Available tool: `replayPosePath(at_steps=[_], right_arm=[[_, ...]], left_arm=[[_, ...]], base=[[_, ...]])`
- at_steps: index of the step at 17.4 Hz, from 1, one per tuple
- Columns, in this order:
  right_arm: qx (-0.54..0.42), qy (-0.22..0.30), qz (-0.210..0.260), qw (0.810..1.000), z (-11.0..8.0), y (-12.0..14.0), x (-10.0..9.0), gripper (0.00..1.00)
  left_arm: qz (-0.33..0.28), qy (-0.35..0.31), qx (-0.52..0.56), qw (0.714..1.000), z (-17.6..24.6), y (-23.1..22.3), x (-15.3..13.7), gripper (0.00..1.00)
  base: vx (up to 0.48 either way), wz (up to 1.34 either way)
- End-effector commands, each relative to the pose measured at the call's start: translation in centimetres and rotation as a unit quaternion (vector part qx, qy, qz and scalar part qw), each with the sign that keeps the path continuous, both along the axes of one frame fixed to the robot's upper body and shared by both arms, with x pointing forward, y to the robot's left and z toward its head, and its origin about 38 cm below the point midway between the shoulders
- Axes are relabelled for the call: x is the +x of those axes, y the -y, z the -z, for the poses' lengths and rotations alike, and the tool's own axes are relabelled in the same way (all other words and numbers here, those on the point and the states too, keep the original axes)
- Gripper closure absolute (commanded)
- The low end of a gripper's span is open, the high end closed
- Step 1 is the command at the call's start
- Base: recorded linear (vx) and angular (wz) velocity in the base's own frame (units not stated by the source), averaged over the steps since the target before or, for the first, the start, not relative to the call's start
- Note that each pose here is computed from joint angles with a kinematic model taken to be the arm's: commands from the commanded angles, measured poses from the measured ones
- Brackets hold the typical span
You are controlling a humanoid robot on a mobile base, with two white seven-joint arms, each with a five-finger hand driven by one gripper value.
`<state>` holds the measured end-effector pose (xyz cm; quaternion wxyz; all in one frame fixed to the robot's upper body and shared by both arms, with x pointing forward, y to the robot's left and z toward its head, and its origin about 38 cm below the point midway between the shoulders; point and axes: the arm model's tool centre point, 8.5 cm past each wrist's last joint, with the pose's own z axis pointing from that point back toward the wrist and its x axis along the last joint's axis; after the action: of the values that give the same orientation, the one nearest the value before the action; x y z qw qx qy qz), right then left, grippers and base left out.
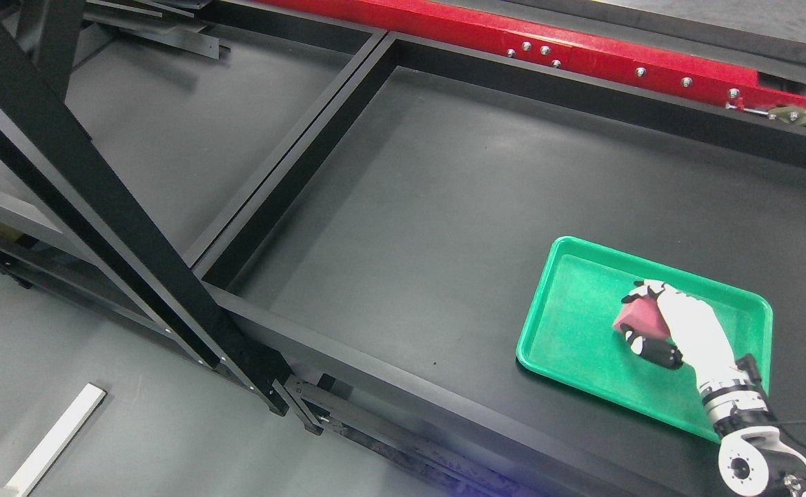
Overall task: Pick pink block from left shelf to tray
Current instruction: 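Lift the pink cube out of the green tray with the right hand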
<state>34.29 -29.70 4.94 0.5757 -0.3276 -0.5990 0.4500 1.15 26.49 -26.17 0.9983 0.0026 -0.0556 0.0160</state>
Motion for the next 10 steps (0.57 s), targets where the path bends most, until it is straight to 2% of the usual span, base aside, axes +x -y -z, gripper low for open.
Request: replayPosePath(at_steps=[1,5,10], right_arm=[[0.041,0.21,0.096,0.972,-7.6,4.0,-0.4,0.99],[0.071,0.245,0.106,0.961,-9.0,4.9,-1.8,0.99],[0.1,0.253,0.106,0.956,-8.6,4.9,-2.6,0.99]], left_arm=[[0.003,0.021,0.009,1.0,-0.2,-1.1,2.1,0.0],[0.002,0.021,0.009,1.0,-0.2,-1.1,2.1,0.0],[0.003,0.021,0.009,1.0,-0.2,-1.1,2.1,0.0]], base=[[0.0,0.0],[-0.012,0.0],[-0.027,0.05]])
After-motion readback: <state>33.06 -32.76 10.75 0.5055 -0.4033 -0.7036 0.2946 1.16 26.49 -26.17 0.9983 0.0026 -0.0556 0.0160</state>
